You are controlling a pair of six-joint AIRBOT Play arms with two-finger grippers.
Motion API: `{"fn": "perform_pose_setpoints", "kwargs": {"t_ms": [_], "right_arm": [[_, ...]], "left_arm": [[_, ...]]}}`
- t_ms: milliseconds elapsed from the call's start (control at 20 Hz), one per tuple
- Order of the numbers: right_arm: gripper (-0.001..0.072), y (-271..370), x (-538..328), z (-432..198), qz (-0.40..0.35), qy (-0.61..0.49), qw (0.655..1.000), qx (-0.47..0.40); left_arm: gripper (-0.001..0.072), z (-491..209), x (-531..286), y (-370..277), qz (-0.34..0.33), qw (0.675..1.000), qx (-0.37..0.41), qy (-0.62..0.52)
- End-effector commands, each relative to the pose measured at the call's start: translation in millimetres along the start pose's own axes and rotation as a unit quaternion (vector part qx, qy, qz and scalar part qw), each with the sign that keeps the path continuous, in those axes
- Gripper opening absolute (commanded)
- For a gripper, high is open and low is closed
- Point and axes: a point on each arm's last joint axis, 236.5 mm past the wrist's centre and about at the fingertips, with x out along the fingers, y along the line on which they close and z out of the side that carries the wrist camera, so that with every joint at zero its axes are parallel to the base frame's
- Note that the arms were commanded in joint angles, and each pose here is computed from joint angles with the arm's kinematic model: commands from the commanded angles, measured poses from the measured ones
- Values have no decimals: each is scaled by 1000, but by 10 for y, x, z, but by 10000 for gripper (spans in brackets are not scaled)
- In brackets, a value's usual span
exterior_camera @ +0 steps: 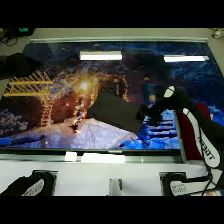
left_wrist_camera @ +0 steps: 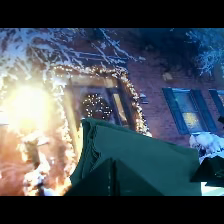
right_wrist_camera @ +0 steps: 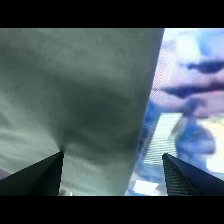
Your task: Fold the shirts.
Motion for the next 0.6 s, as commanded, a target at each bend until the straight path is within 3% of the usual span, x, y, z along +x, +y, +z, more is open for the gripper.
{"fn": "perform_pose_setpoints", "kwargs": {"t_ms": [0, 150, 200, 250, 450, 550], "right_arm": [[658, 11, 142, 132, 30, -38, 998, 30], [576, 165, 161, 210, 67, -48, 995, 51], [339, 230, 181, 207, 83, -43, 994, 56], [26, 283, 165, 207, 94, -42, 993, 60], [30, 521, -450, 367, 101, -96, 989, -39], [28, 531, -1090, 574, 109, -153, 981, -45]], "left_arm": [[34, -4, 0, 2, 0, 1000, 0, 1], [33, -3, 3, 5, 1, 1000, 0, 0], [34, -2, 4, 7, 1, 1000, 0, 0], [34, -2, 6, 9, 1, 1000, 0, 1], [34, -9, 21, 19, 1, 1000, 9, 3], [34, -55, 71, 50, 2, 1000, 12, 10]]}}
